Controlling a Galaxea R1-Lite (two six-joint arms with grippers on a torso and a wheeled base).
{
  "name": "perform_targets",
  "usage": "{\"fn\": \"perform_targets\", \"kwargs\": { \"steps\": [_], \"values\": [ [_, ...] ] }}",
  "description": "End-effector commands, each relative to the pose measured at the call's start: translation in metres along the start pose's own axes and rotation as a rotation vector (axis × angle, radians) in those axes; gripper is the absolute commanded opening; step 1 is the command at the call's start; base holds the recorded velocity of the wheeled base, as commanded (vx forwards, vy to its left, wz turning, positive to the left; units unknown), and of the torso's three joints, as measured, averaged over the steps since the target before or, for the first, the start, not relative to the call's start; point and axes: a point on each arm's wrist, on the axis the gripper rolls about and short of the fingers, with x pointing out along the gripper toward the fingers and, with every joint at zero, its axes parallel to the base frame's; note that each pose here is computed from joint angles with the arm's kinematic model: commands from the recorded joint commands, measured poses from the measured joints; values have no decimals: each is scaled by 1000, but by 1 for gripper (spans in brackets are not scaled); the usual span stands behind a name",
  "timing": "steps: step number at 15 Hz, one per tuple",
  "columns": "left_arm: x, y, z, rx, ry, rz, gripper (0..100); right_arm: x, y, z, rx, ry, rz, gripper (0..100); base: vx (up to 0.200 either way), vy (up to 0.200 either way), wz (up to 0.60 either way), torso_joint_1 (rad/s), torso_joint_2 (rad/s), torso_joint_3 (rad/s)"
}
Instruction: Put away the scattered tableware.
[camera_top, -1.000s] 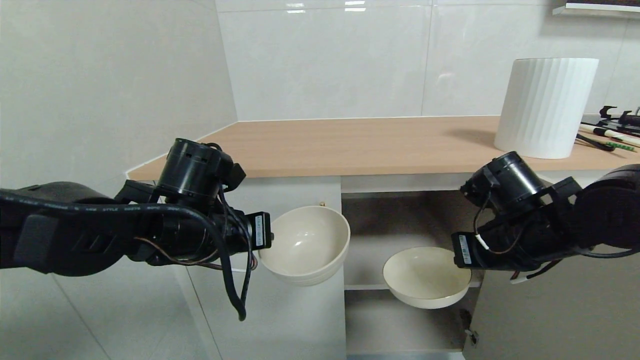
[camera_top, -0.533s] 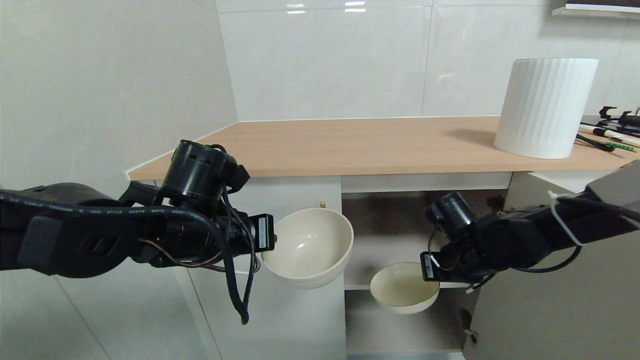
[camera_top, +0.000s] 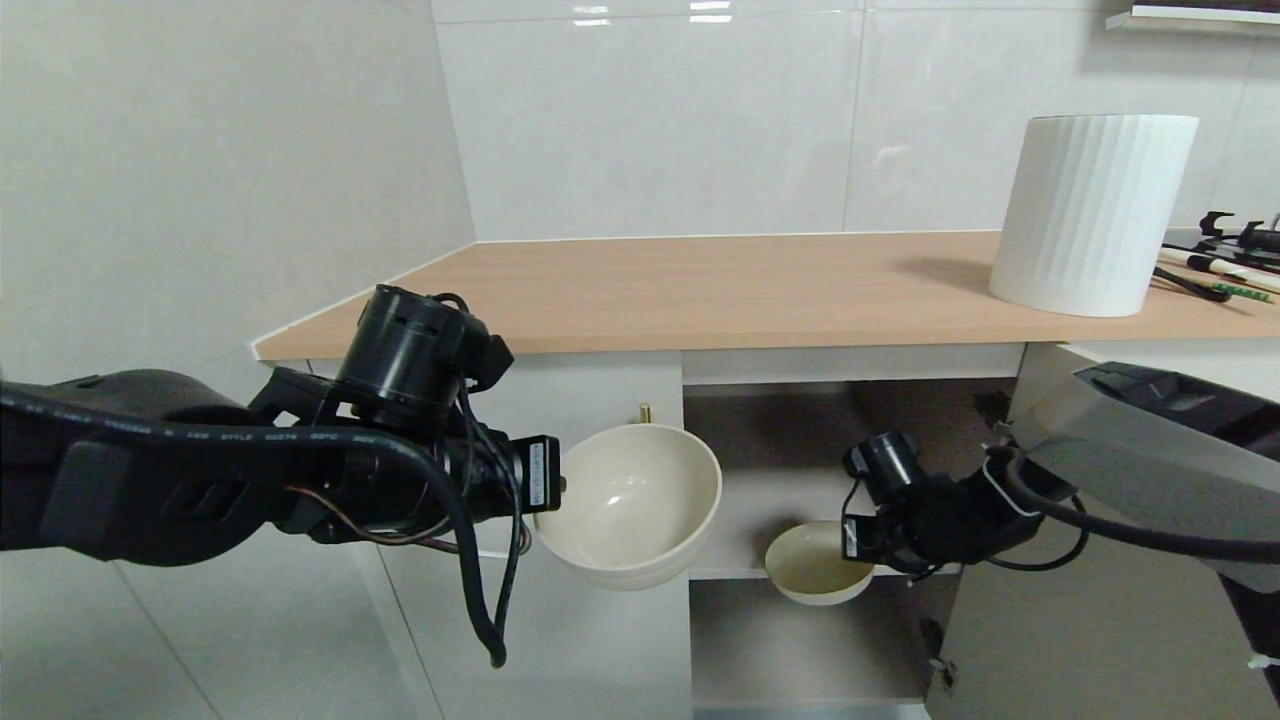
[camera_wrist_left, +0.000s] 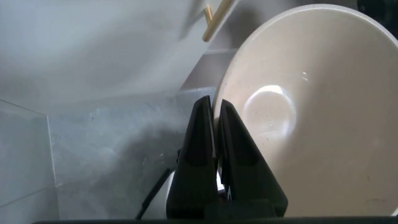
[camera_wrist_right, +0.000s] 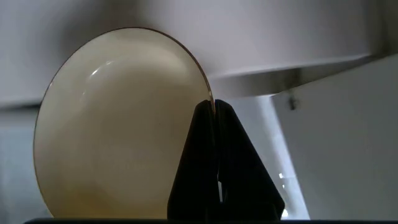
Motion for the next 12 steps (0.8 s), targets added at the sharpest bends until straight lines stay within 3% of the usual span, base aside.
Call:
{"fn": "perform_targets", "kwargs": {
  "steps": [1, 4, 12],
  "values": [
    [3, -2, -2, 4, 10, -2, 0, 24, -2, -6, 5, 10, -48, 0, 0, 0, 0, 0, 0, 0],
    [6, -5, -6, 15, 27, -6, 0, 41, -4, -3, 15, -21, -111, 0, 0, 0, 0, 0, 0, 0],
    [14, -10, -11, 29, 56, -6, 0, 65, 10, 14, 51, -113, -137, 0, 0, 0, 0, 0, 0, 0]
  ]
}}
